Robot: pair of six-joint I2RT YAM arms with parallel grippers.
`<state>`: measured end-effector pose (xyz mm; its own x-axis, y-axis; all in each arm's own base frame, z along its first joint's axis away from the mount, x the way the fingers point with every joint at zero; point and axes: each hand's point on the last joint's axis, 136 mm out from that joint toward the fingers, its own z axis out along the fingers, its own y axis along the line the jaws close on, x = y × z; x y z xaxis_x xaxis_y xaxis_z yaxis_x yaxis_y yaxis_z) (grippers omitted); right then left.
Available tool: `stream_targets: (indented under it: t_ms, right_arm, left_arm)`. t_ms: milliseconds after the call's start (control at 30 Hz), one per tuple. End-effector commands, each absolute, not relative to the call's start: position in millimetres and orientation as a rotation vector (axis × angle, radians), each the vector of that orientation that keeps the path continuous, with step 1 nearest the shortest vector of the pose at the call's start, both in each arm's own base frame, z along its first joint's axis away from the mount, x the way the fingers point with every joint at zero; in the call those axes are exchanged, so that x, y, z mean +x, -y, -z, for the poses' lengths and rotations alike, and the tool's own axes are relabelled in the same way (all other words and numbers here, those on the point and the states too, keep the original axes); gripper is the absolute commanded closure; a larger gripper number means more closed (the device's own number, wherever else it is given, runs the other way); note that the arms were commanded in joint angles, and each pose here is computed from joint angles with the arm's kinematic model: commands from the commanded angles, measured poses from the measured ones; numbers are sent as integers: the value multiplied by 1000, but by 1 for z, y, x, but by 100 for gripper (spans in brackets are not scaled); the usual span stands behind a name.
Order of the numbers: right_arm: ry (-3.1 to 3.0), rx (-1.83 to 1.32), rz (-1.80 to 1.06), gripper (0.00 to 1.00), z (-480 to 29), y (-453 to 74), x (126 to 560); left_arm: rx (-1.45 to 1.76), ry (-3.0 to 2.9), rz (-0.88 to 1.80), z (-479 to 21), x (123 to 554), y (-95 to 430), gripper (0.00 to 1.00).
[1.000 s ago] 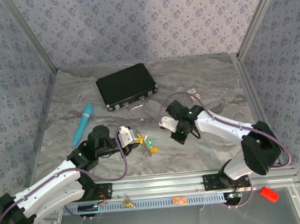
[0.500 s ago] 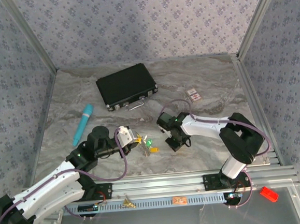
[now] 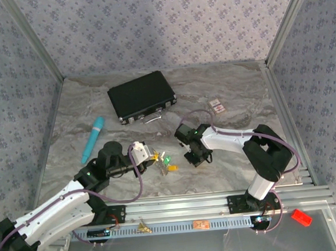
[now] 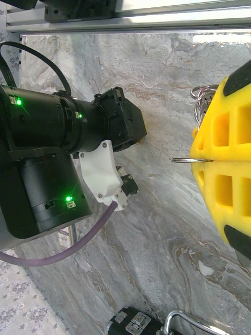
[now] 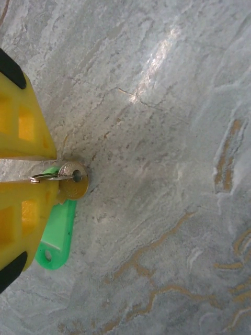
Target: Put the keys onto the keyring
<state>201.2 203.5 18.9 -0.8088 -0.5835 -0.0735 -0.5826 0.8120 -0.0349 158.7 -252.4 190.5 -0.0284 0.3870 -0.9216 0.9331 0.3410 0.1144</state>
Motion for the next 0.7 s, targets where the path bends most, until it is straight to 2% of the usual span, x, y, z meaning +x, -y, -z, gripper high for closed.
stream_targets:
  t_ms: [0, 667]
  right_arm:
    - [-2946, -920, 55, 81, -17, -197, 199]
    - [-2892, -820, 43, 76, -39, -200, 211]
  left_arm:
    - [1212, -1559, 693, -203, 158, 256, 100]
    - [1214, -1552, 690, -205, 156, 256, 100]
